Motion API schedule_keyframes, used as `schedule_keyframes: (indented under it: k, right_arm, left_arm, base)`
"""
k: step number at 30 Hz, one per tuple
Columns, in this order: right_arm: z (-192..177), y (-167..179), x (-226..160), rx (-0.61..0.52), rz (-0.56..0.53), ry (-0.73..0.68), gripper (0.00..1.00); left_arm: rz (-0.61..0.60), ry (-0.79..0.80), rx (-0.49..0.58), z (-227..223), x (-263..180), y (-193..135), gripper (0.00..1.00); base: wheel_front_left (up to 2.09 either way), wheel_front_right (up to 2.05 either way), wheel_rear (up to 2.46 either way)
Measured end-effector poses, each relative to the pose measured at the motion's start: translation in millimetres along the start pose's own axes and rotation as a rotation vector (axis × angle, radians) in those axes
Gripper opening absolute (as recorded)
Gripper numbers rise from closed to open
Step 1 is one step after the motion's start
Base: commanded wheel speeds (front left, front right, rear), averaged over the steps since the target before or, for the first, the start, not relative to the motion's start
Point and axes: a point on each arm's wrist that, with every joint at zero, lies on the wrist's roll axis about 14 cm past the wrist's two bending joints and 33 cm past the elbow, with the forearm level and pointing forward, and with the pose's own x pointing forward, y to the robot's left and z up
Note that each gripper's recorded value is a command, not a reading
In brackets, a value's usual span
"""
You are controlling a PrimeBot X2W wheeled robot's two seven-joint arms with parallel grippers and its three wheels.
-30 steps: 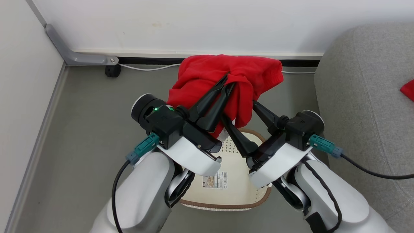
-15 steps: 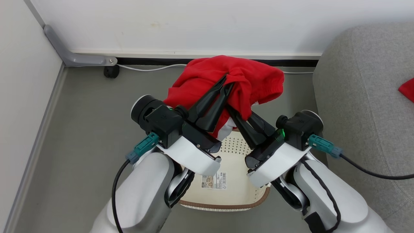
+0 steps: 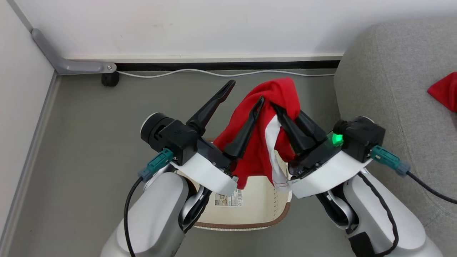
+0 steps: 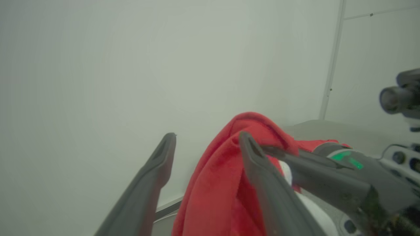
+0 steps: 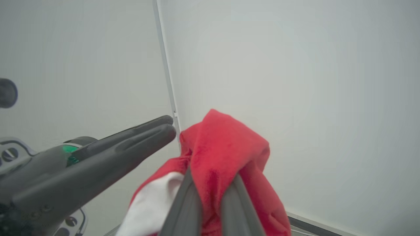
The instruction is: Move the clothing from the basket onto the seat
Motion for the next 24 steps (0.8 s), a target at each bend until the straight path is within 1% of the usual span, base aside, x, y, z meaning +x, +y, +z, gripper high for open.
schedule_keyframes:
  k: [5, 12, 17, 24]
  right_arm:
    - [15, -32, -15, -0.035, -0.100, -0.035, 0.00]
    - [42, -71, -45, -0.086, -0.247, -0.088, 0.00]
    - [66, -93, -70, -0.132, -0.342, -0.132, 0.00]
    - [96, -119, -114, -0.203, -0.478, -0.175, 0.00]
  left_arm:
    - [-0.028, 0.018, -0.008, -9, 5, -7, 1.00]
    - [-0.096, 0.069, -0.031, -31, 9, -30, 1.00]
    - [-0.165, 0.102, -0.047, -45, 12, -52, 1.00]
    - [-0.298, 0.151, -0.073, -65, 13, -95, 1.00]
  base:
    - [0.00, 0.00, 0.00]
    - [0.00, 0.00, 0.00]
    - [0.00, 0.00, 0.00]
    - [0.00, 0.00, 0.00]
